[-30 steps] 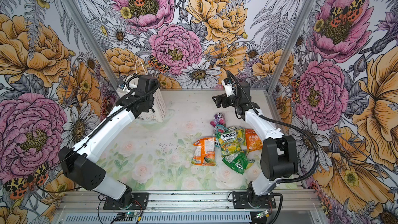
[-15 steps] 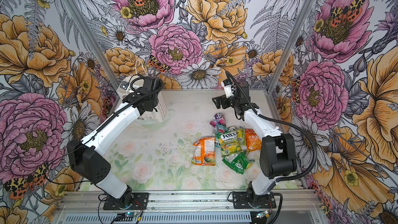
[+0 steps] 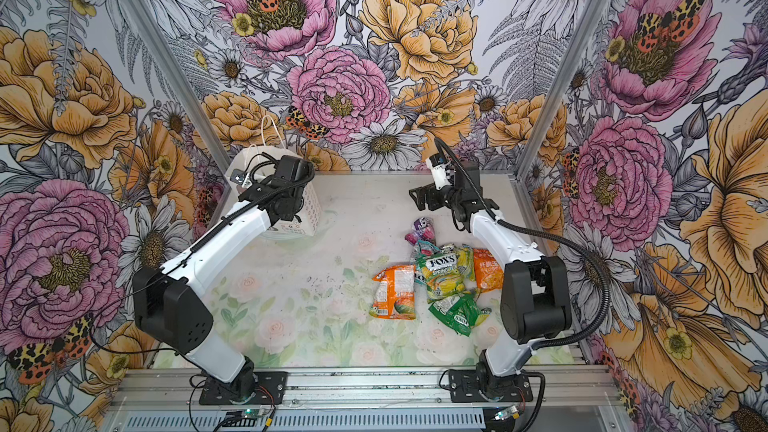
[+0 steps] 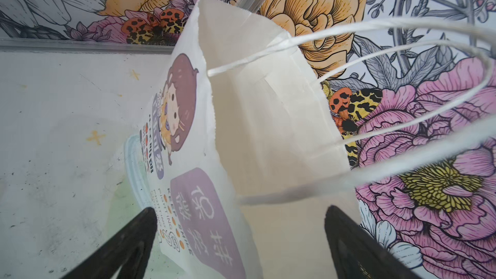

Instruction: Place the snacks into the paper bag

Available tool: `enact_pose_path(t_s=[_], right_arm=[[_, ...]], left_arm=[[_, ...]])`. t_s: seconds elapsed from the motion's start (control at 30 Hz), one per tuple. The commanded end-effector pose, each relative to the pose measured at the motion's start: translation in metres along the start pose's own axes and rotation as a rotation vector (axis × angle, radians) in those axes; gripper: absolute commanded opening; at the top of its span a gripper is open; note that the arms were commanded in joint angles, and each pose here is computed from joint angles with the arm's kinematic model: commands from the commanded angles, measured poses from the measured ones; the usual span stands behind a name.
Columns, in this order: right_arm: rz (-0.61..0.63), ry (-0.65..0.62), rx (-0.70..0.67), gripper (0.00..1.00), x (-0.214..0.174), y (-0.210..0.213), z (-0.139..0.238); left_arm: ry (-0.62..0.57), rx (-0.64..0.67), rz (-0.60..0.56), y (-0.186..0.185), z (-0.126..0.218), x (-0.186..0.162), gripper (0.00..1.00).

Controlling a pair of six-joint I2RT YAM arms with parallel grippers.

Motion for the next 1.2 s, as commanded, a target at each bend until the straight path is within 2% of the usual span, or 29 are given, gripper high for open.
enact_pose_path(t_s=[0.0, 0.2, 0.37, 0.67, 1.17], right_arm=[[-0.001, 0.019, 0.031, 0.96, -0.008, 0.004, -0.007], [-0.001, 0.02, 0.035, 0.94, -0.009, 0.005, -0.008], [0.0, 0.021, 0.041, 0.93, -0.009, 0.006, -0.008], [0.002, 0.023, 0.044, 0.92, -0.011, 0.007, -0.007], [0.003, 0.032, 0.039, 0.9, -0.016, 0.007, -0.007]], left_arm=[[-0.037, 0.014, 0.055, 0.006, 0.003, 0.017, 0.99], [-0.036, 0.016, 0.057, 0.006, 0.001, 0.018, 0.98], [-0.028, 0.017, 0.053, 0.006, -0.001, 0.015, 0.9], [-0.021, 0.026, 0.053, 0.007, -0.006, 0.013, 0.82], [0.014, 0.044, 0.045, 0.012, -0.015, 0.002, 0.53]])
Point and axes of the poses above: each gripper's point midway between its finger pads, its own z axis back along the fingers, its own y axis along the line the jaws close on, x = y × z, the point moved 2 cm from there along z, back along the fingers, and after that the axes turned 2 degrees about -z, right-handed, at the moved point
